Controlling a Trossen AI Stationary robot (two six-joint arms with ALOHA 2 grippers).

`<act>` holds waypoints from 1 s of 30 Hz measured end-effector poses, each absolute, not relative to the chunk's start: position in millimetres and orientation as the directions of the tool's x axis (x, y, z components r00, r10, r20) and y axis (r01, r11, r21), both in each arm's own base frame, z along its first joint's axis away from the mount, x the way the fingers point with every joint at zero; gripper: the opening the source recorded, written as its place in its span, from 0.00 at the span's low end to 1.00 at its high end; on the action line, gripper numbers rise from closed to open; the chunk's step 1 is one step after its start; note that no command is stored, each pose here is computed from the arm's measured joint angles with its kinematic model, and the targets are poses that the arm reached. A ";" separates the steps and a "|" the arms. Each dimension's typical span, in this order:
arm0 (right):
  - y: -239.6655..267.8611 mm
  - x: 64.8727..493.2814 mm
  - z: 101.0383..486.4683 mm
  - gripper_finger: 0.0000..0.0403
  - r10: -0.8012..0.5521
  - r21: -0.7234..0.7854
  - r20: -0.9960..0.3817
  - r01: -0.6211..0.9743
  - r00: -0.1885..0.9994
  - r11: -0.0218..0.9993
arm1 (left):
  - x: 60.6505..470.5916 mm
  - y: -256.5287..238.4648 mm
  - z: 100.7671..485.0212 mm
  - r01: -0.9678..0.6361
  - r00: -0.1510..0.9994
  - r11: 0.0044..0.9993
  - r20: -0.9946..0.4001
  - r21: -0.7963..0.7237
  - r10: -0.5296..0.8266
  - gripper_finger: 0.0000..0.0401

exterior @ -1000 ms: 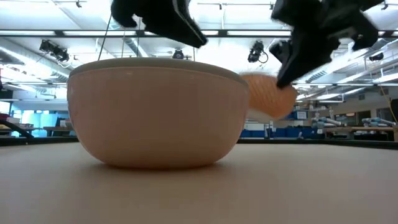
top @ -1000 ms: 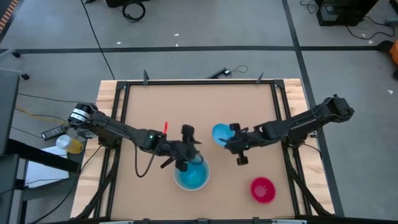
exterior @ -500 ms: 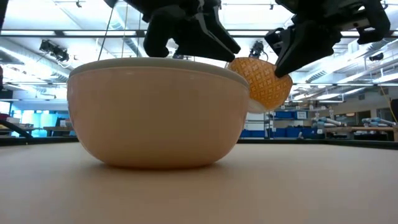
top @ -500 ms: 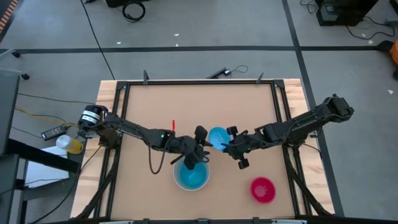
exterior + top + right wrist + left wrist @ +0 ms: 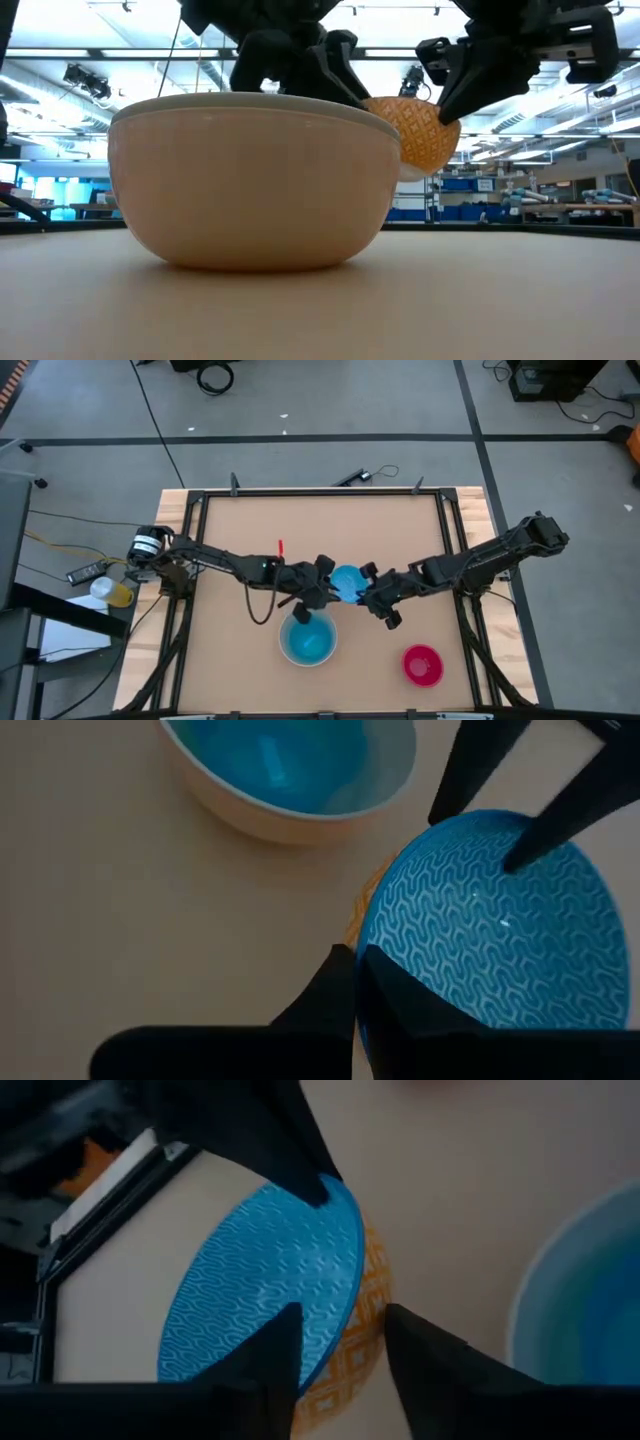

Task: Nest bowls inside each other
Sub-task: Stack the blue pattern bowl on the blue bowl

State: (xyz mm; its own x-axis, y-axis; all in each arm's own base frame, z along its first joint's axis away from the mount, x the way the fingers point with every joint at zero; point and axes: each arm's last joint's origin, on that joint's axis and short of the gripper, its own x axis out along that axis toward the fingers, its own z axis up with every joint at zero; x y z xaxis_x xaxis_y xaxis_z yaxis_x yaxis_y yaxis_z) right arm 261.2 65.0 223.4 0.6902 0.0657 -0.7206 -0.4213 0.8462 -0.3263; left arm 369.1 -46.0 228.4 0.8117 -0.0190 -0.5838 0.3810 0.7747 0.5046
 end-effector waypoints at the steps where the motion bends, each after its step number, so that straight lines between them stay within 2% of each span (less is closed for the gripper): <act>1: 64.7 261.7 223.8 0.04 0.074 -0.332 -0.717 -0.433 0.693 0.838 | 368.5 -46.0 227.6 0.390 0.806 0.767 -0.592 0.509 -0.017 0.31; 5: 65.1 264.1 226.0 0.06 0.089 -0.377 -0.694 -0.467 0.714 0.800 | 366.7 -44.0 224.8 0.413 0.785 0.761 -0.619 0.500 -0.020 0.10; 7: 65.0 266.1 228.1 0.08 0.081 -0.406 -0.672 -0.458 0.736 0.791 | 365.1 -43.0 221.8 0.434 0.767 0.750 -0.641 0.498 -0.019 0.04; 14: 54.3 270.9 231.5 0.09 -0.005 -0.446 -0.634 -0.361 0.773 0.819 | 362.7 -39.4 218.7 0.429 0.741 0.732 -0.669 0.529 0.050 0.01; 19: 46.3 272.0 232.9 0.11 -0.189 -0.444 -0.599 -0.126 0.778 0.887 | 352.2 -37.6 228.2 0.366 0.716 0.722 -0.673 0.588 0.186 0.00; 21: 46.0 274.4 237.0 0.14 -0.208 -0.388 -0.558 -0.031 0.803 0.921 | 345.5 -40.4 235.0 0.355 0.708 0.728 -0.678 0.586 0.200 0.00; 25: 45.2 273.1 252.1 0.22 -0.288 -0.313 -0.487 0.143 0.824 0.939 | 325.7 -63.2 245.6 0.438 0.678 0.700 -0.718 0.564 0.155 0.00; 30: 37.1 254.3 267.7 0.29 -0.477 -0.343 -0.451 0.347 0.754 0.873 | 297.1 -112.2 261.3 0.611 0.599 0.641 -0.801 0.464 0.009 0.00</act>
State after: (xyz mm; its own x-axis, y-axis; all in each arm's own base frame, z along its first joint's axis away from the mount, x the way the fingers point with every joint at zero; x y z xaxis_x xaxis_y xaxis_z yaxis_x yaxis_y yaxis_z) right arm 254.3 37.1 267.7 0.7545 -0.4767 -0.4511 0.3465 0.8731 -0.3430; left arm 297.1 -112.2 261.3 0.5985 0.0086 -0.8011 0.6115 0.6411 0.4638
